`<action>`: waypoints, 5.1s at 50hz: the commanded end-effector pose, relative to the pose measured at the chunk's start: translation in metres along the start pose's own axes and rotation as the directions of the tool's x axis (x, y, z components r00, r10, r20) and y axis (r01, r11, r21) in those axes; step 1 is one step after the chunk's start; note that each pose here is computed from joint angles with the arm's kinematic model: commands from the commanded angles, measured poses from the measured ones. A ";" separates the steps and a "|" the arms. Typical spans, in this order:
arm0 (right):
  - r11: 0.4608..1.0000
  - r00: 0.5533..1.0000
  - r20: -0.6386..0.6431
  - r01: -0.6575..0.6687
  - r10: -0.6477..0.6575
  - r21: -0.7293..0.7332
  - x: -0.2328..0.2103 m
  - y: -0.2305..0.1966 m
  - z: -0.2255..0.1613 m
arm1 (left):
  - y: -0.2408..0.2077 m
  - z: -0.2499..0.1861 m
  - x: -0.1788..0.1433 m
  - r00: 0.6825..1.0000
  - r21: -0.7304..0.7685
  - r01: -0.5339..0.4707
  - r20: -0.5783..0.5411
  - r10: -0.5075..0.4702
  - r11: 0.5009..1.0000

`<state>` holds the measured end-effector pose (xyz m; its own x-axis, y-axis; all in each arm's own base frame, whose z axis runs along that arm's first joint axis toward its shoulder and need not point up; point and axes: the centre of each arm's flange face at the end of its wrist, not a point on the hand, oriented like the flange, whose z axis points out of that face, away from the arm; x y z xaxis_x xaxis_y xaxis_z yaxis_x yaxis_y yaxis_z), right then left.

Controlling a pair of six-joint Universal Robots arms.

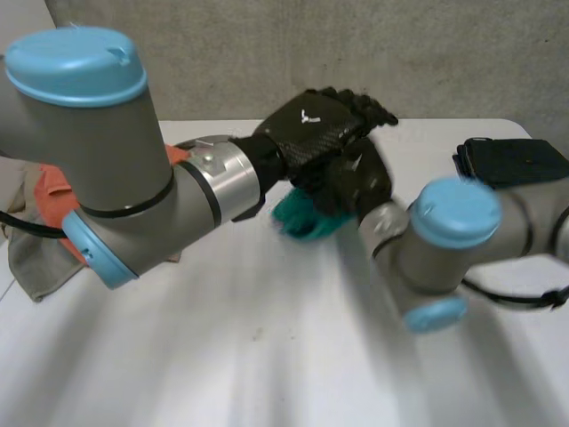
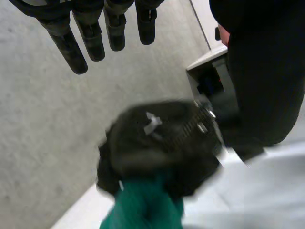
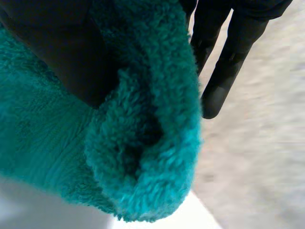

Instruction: Fold the laundry.

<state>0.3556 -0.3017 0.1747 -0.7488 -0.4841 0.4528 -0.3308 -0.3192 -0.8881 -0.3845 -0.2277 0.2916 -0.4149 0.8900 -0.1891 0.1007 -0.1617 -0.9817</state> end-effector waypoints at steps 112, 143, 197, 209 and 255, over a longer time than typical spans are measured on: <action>0.974 0.998 0.051 0.031 -0.020 -0.224 0.095 0.036 -0.094 | 0.087 -0.023 -0.221 0.641 -0.286 -0.455 0.552 0.533 0.843; 0.974 0.970 -0.242 -0.045 -0.011 -0.223 0.152 0.014 -0.099 | 0.070 0.035 0.030 0.975 0.069 0.153 0.150 -0.162 0.986; 0.979 0.997 0.064 -0.025 0.039 -0.204 0.057 -0.012 -0.122 | 0.238 -0.089 -0.307 0.380 -0.699 -0.184 0.598 0.706 0.691; 0.937 0.993 0.084 -0.053 0.087 -0.345 0.076 -0.035 -0.137 | 0.183 -0.080 -0.264 0.422 -0.676 -0.238 0.574 0.701 0.697; 0.790 0.965 0.081 -0.154 0.250 -0.594 0.050 0.054 -0.155 | 0.146 0.028 0.054 0.978 -0.214 -0.209 -0.034 0.206 0.954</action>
<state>0.2010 -0.2158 0.1555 -0.7706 -0.5885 0.2444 -0.4882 0.2987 -0.8200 -0.4098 -0.2046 0.1445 -0.3512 0.8516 -0.3893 0.3574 -0.2623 -0.8963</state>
